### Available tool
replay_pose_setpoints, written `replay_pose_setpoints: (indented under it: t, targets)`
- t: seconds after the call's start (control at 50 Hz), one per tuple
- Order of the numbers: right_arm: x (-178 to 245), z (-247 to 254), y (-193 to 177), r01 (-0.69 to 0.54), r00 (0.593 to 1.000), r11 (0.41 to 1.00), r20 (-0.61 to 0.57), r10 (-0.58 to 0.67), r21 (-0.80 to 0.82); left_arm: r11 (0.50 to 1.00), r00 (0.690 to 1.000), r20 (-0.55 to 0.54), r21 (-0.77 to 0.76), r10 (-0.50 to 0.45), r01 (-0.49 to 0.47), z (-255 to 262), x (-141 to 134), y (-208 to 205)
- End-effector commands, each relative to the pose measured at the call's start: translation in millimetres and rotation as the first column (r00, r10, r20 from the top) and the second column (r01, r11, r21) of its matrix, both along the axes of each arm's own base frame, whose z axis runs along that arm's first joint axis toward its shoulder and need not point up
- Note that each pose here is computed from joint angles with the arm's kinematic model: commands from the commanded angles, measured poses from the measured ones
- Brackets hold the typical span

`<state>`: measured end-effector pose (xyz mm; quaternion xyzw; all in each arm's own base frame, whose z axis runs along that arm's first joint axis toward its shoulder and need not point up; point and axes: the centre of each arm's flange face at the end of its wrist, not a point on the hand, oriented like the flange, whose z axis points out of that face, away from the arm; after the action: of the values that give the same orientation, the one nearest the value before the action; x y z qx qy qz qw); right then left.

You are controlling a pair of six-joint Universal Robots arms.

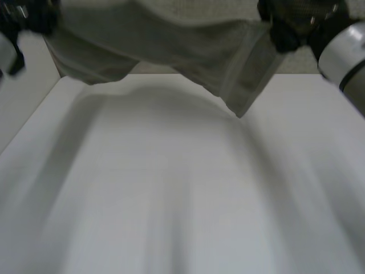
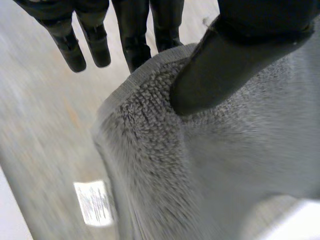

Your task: Fold the towel.

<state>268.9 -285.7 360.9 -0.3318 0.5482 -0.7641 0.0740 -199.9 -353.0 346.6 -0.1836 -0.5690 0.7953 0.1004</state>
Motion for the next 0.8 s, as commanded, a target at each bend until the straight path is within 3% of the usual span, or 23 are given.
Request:
replay_pose_setpoints:
  t: [0.02, 0.14, 0.26, 0.52, 0.64, 0.8]
  targets:
    - [-22.8, -57.8, 5.5, 0.023, 0.998, 0.985, -0.066, -0.012, 0.171, 0.983, 0.993, 0.090, 0.177, -0.074, 0.057, -104.3, 7.2, 28.8]
    - [-31.7, -117.6, 40.8, -0.024, 0.986, 0.944, -0.148, 0.077, 0.328, 0.981, 0.984, 0.160, 0.188, -0.083, 0.052, -145.4, 10.3, 47.4]
    - [-42.7, -153.9, 59.7, -0.004, 0.975, 0.923, -0.201, 0.089, 0.386, 0.974, 0.970, 0.225, 0.222, -0.088, 0.037, -183.1, 11.3, 60.1]
    - [-65.3, -147.4, 48.7, 0.080, 0.985, 0.925, -0.172, -0.015, 0.373, 0.972, 0.958, 0.278, 0.235, -0.074, 0.007, -209.8, 12.8, 51.0]
    - [-74.9, -141.3, 42.6, 0.105, 0.992, 0.913, -0.107, -0.068, 0.394, 0.977, 0.939, 0.338, 0.212, -0.067, -0.006, -217.8, 12.7, 50.3]
    - [-81.0, -140.4, 37.5, 0.127, 0.990, 0.910, -0.105, -0.093, 0.396, 0.976, 0.918, 0.396, 0.209, -0.022, -0.067, -221.1, 17.7, 53.0]
